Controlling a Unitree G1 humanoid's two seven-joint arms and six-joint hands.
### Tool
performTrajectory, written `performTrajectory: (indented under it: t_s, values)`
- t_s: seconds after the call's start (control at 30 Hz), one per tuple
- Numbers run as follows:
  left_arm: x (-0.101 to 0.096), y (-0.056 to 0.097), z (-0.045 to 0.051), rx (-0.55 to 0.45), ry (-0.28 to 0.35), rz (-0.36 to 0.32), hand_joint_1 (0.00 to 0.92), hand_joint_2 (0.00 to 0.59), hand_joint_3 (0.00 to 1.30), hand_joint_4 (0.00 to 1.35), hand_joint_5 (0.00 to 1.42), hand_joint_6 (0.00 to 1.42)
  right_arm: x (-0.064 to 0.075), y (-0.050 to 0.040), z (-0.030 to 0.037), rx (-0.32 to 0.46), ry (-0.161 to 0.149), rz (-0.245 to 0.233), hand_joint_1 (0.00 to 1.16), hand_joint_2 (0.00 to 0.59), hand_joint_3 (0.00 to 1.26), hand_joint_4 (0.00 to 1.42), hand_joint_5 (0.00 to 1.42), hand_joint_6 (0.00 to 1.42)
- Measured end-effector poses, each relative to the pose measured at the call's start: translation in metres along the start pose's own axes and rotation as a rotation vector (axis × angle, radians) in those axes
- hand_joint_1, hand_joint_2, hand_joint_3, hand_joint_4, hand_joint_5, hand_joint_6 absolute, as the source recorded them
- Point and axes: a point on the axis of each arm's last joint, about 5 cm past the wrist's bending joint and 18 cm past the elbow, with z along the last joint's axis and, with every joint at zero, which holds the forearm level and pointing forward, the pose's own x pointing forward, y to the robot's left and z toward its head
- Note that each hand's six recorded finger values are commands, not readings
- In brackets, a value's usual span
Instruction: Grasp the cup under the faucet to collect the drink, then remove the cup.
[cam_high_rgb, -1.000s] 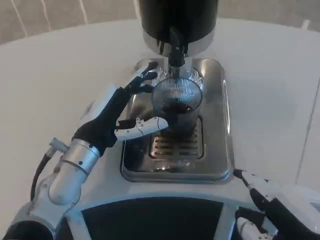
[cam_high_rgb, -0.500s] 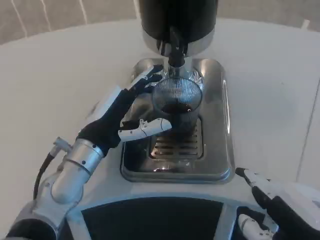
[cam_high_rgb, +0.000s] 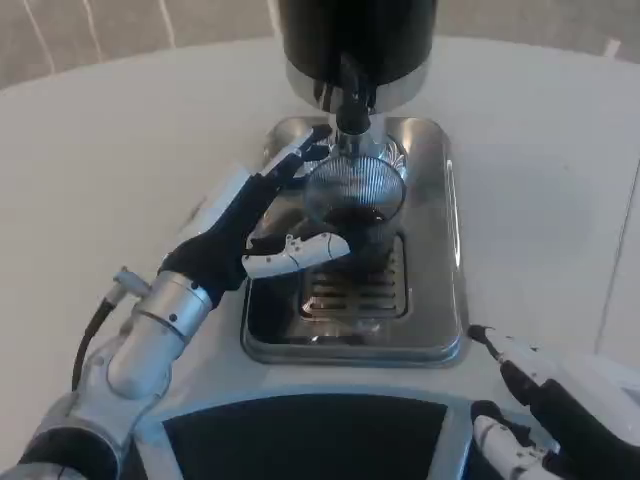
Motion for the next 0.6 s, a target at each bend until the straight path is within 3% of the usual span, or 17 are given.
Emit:
performTrajectory:
  t_s: [0.6]
  values:
    - [0.0036,-0.0025,0.0016,0.007,0.003,-0.028,0.400,0.054,0.12,0.13,0.36,0.30,0.0015,0.0012,0.0015,0.004,0.014,0.016,0.00,0.579,0.00,0.00,0.00,0.00]
